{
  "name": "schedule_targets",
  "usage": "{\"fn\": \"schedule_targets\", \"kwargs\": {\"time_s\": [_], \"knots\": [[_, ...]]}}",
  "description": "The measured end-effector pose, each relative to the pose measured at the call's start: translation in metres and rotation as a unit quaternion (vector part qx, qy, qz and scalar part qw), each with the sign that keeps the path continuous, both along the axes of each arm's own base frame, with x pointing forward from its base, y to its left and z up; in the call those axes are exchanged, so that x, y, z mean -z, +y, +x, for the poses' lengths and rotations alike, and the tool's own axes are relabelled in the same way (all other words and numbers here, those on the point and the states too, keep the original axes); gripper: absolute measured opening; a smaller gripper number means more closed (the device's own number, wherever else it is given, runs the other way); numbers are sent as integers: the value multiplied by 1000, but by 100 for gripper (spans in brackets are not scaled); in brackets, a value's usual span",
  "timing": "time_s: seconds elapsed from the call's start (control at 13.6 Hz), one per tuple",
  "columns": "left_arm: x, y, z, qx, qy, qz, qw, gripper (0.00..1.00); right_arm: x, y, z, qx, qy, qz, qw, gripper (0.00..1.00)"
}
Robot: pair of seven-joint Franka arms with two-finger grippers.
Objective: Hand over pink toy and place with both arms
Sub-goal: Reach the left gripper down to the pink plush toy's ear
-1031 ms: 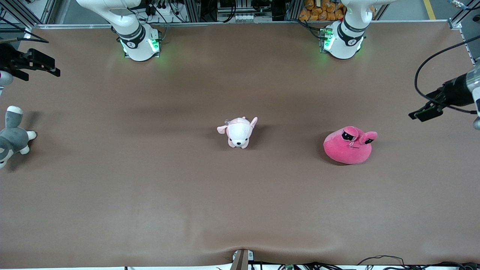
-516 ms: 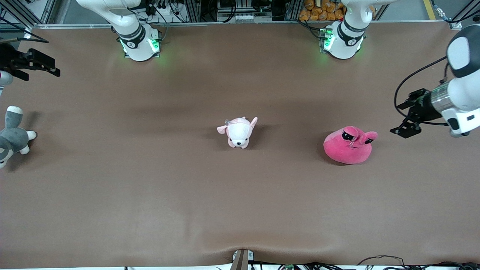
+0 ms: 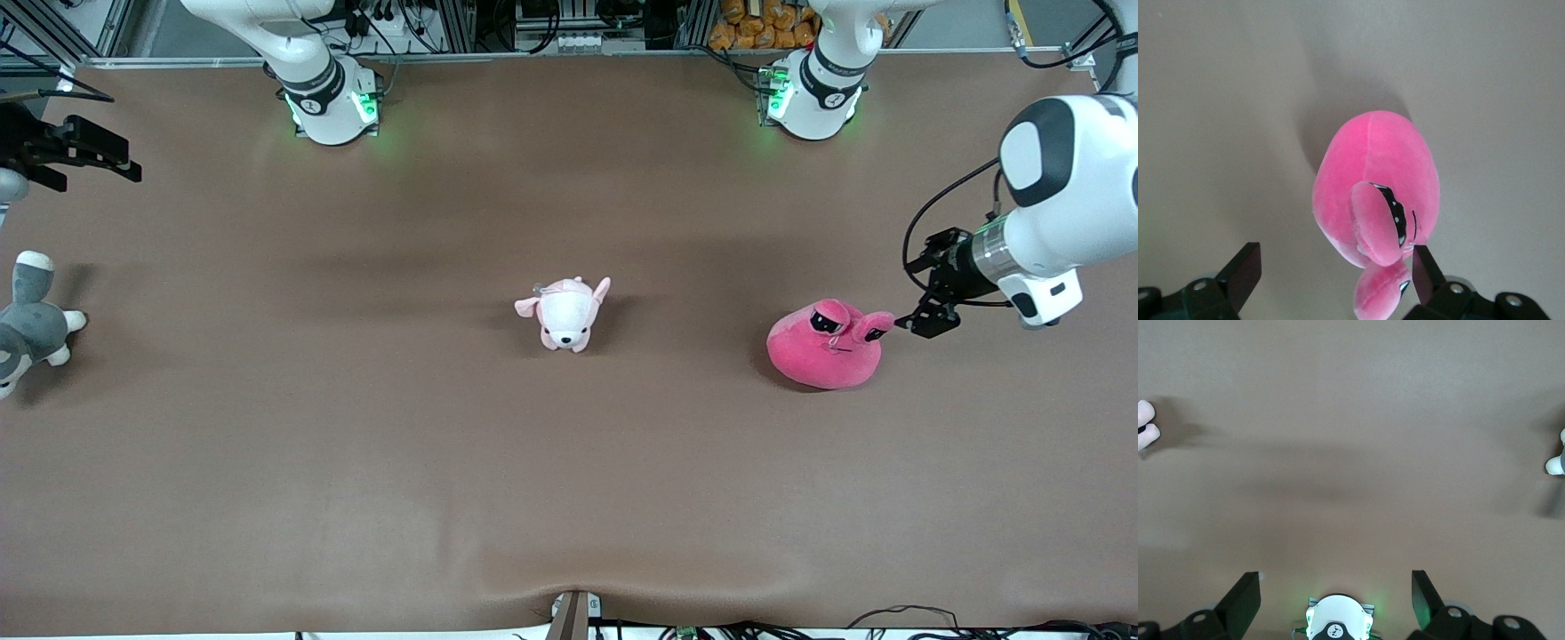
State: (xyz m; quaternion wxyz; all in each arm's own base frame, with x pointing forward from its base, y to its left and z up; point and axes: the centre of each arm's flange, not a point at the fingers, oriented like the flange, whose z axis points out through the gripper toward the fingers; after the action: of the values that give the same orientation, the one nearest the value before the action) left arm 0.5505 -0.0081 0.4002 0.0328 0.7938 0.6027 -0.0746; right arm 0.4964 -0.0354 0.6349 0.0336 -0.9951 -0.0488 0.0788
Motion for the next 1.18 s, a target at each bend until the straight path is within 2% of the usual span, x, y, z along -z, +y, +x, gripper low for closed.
{"fn": "schedule_targets", "kwargs": {"time_s": [0.37, 0.74, 0.81, 0.88, 1.1, 1.18], "knots": [[28, -1, -8, -63, -5, -23, 998, 100, 0, 0, 0, 0, -1, 0, 1000, 100], [42, -1, -8, -86, 3, -33, 996, 100, -4, -1, 1, 1, -6, -1, 1000, 100], [45, -2, -7, -92, 3, -40, 995, 94, -3, -2, 1, 2, -6, -1, 1000, 100], [48, -2, -6, -97, 3, -44, 994, 79, -2, -2, 2, 2, -5, -2, 1000, 100], [57, -2, -4, -101, 7, -48, 994, 46, -1, -3, 9, 3, -5, -3, 1000, 100], [58, -2, -3, -101, 7, -48, 994, 32, 0, -3, 10, 3, -5, -3, 1000, 100]]}}
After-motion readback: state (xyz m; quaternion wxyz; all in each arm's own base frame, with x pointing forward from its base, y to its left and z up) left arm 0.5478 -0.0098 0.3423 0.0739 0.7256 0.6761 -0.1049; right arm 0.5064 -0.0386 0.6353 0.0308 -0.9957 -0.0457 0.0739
